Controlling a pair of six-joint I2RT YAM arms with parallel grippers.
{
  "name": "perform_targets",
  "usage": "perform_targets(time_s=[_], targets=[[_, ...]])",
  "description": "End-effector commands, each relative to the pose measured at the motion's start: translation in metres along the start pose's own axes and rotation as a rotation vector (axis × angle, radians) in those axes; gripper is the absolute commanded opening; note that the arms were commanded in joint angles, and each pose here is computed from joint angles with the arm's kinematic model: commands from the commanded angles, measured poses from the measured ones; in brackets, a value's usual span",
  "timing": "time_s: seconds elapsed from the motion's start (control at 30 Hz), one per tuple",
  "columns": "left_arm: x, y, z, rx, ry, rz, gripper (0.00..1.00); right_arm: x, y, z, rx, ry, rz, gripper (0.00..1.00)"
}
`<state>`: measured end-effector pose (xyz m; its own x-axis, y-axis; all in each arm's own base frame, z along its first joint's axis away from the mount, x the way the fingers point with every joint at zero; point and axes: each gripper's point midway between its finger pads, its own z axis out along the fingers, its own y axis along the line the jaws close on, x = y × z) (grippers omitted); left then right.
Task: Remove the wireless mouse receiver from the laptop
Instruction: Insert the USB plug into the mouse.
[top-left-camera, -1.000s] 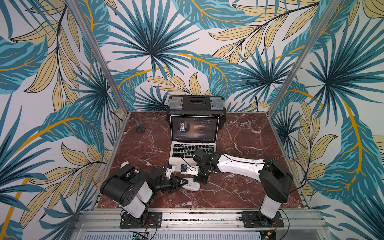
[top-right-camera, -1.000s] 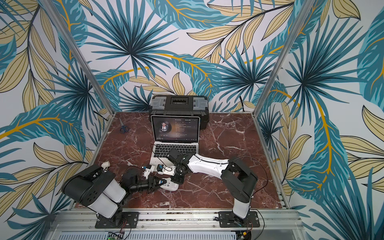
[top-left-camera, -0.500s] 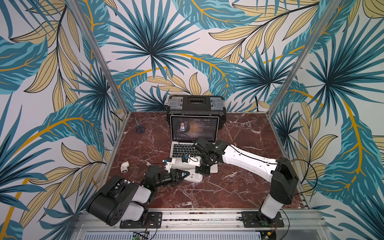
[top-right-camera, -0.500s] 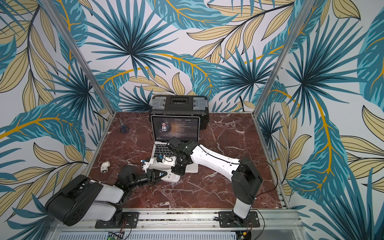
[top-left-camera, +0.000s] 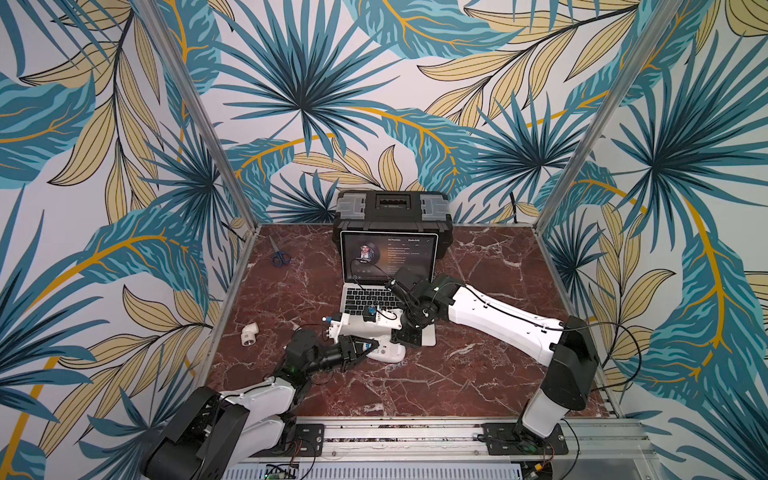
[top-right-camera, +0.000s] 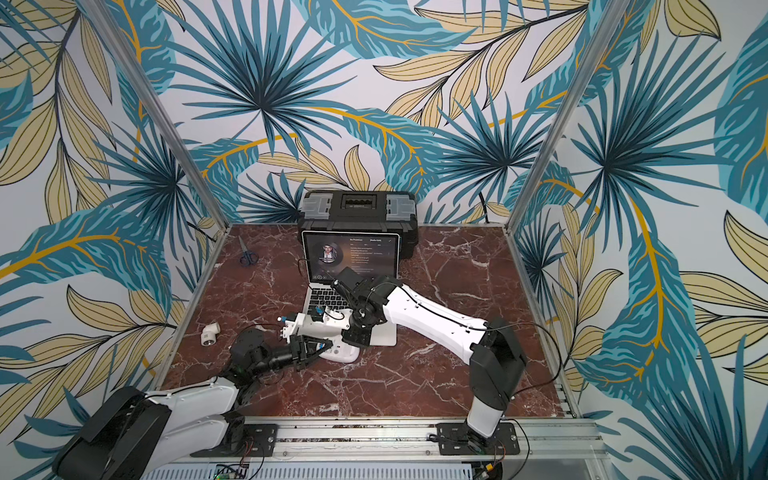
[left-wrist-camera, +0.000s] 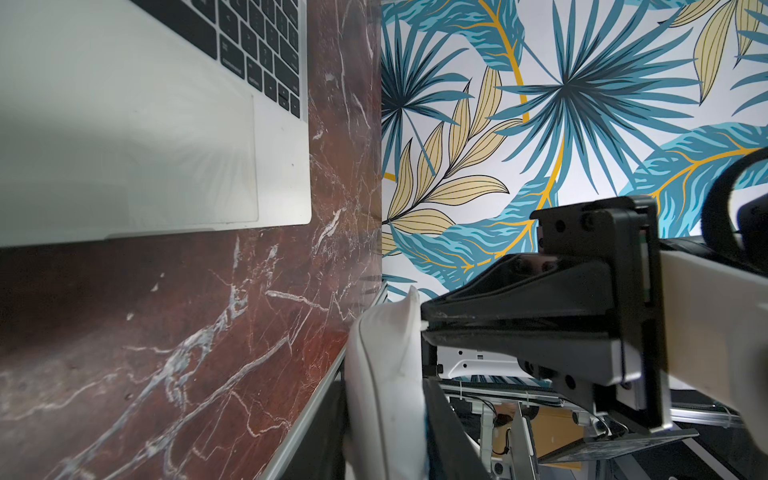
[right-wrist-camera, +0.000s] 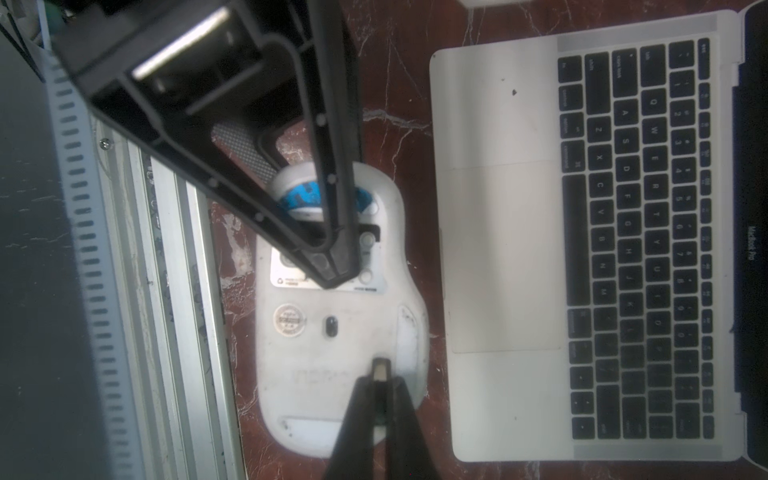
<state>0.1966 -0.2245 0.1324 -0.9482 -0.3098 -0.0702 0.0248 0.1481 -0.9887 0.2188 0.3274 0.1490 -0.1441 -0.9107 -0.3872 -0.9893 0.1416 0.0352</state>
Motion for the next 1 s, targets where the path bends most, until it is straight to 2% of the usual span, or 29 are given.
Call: perform_targets(time_s=[0.0, 0.07, 0.17, 0.5, 0.73, 0.97], targets=[[-0.011, -0.069, 0.002, 0.18, -0.018, 0.21, 0.0, 0.012, 0.01, 0.008, -0.038, 0.056, -0.014, 0.11], [-0.011, -0.067, 0.002, 0.177, -0.022, 0.21, 0.0, 0.011, 0.01, 0.006, -0.034, 0.053, -0.015, 0.15], [-0.011, -0.066, 0.001, 0.179, -0.024, 0.211, 0.0, 0.01, 0.01, 0.005, -0.032, 0.051, -0.016, 0.17], [-0.009, -0.069, -0.003, 0.177, -0.042, 0.228, 0.0, 0.012, 0.008, 0.006, -0.017, 0.051, -0.019, 0.45], [-0.009, -0.072, -0.006, 0.185, -0.053, 0.238, 0.0, 0.005, -0.002, -0.005, 0.04, 0.0, -0.016, 0.59], [-0.012, -0.075, -0.005, 0.187, -0.063, 0.237, 0.0, 0.0, -0.002, -0.019, 0.047, -0.052, -0.012, 0.68]])
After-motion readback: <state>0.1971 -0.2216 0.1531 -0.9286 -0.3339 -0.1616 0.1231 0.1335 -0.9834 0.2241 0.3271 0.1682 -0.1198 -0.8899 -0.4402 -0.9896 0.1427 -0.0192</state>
